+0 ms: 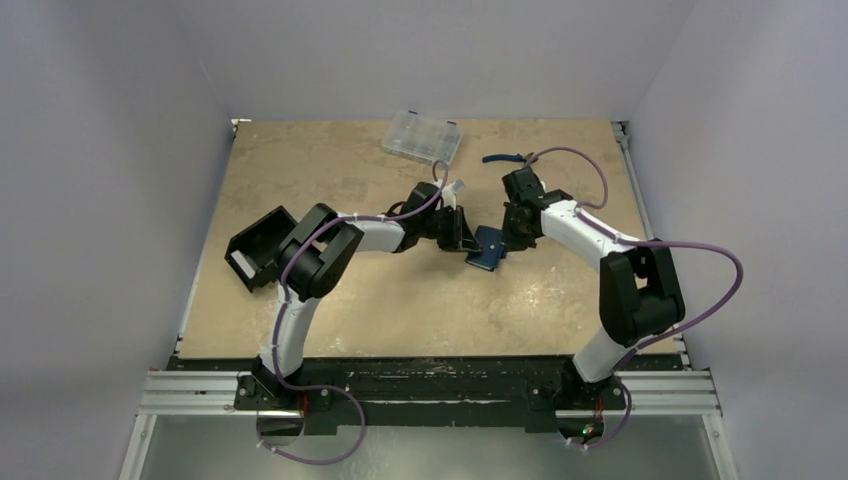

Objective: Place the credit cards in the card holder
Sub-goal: Close the card holder at the center of the board.

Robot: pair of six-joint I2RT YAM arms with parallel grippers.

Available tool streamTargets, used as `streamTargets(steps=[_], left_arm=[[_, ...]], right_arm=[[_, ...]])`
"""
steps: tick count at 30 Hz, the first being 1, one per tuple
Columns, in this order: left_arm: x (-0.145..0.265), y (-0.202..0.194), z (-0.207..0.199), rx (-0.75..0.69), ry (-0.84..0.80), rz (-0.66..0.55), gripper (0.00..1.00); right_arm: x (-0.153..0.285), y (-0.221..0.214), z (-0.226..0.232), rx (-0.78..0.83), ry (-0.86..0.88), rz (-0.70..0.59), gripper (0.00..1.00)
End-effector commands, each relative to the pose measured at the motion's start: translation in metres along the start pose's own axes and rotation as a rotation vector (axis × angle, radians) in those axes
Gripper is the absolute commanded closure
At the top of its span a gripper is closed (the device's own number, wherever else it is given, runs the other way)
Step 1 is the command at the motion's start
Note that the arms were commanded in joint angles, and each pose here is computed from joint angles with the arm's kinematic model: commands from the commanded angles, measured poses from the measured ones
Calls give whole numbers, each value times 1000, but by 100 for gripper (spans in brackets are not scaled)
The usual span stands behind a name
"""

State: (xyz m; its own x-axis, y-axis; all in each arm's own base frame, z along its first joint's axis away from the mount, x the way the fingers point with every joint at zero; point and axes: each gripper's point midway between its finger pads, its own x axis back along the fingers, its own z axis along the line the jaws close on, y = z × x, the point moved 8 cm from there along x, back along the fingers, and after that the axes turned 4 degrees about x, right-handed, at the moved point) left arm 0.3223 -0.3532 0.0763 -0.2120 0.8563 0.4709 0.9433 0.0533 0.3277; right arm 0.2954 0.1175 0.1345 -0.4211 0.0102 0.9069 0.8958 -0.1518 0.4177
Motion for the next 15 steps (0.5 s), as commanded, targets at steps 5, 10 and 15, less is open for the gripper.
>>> streamTargets(steps=[5, 10, 15], left_arm=[[-9, -28, 24, 2, 120, 78, 96], [-11, -31, 24, 4, 119, 84, 96], [-12, -32, 25, 6, 119, 89, 97]], right_arm=[[-5, 24, 4, -55, 214, -72, 100], [-14, 28, 11, -30, 266, -45, 100], [-22, 28, 16, -10, 308, -26, 100]])
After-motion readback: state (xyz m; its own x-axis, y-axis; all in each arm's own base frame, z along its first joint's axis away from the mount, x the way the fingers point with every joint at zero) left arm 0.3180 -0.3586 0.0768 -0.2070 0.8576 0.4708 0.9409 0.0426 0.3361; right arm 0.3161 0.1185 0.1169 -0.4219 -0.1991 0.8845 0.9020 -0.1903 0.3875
